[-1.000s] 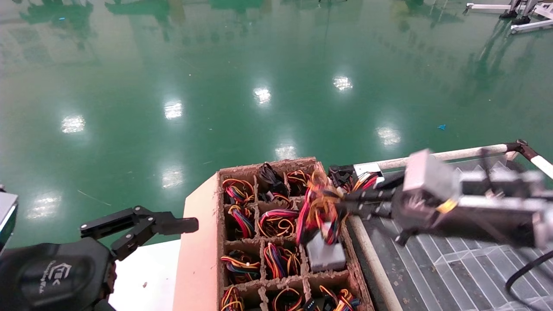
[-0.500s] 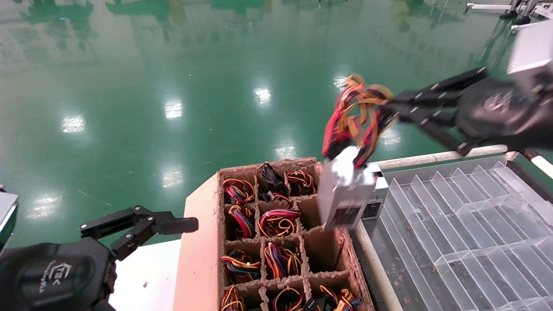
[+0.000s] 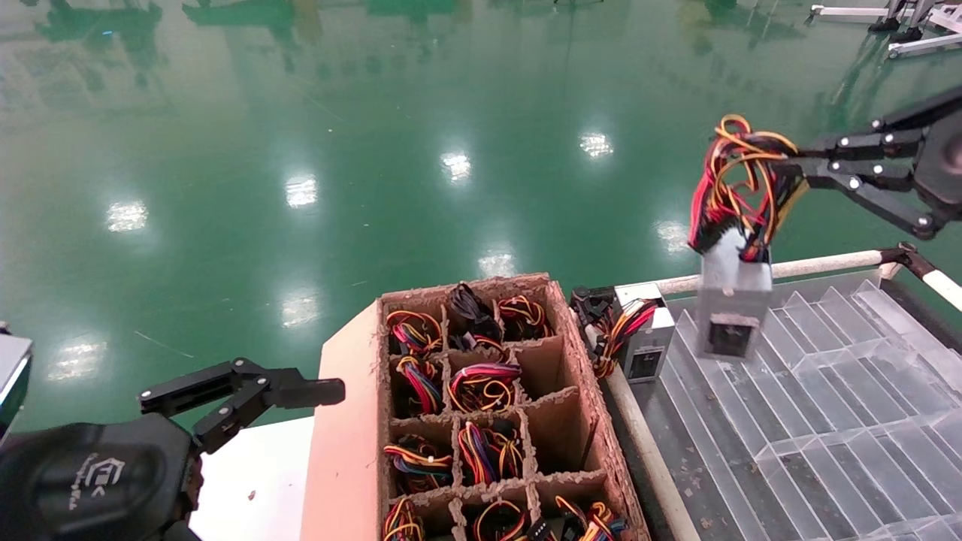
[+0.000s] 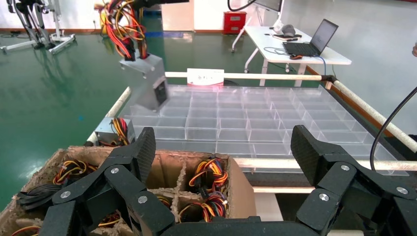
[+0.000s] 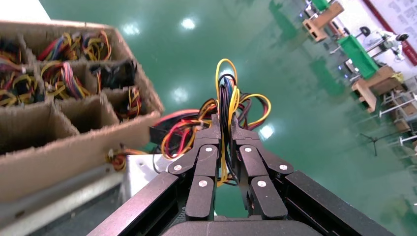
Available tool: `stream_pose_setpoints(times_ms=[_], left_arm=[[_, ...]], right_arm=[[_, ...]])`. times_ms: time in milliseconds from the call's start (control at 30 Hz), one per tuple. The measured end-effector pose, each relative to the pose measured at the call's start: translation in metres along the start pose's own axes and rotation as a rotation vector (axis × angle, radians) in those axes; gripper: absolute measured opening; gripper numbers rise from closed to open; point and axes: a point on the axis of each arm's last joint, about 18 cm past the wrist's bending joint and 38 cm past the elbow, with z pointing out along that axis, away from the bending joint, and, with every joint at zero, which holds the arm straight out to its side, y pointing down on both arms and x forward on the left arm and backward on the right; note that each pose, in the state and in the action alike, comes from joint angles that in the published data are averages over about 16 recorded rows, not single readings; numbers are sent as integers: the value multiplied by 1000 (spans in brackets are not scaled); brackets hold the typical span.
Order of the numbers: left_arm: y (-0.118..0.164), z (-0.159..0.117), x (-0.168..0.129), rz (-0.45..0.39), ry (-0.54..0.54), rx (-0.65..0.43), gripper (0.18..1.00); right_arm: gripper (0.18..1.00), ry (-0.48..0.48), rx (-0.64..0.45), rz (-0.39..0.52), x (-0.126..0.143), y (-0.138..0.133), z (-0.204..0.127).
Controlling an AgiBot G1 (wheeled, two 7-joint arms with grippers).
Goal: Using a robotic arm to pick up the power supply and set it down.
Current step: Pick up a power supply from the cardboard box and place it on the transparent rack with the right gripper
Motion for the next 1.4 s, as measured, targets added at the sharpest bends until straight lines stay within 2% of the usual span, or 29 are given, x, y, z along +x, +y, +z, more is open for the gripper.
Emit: stream_pose_setpoints(times_ms=[333, 667, 1400], left_arm=[[0, 0, 0, 0, 0, 0, 1001], [0, 0, 0, 0, 0, 0, 1001], [0, 0, 0, 0, 0, 0, 1001]], right_arm=[[208, -71, -97, -80, -10, 28, 8], [207, -146, -101, -129, -23, 36, 28], [207, -239, -98, -139, -40, 44, 77]])
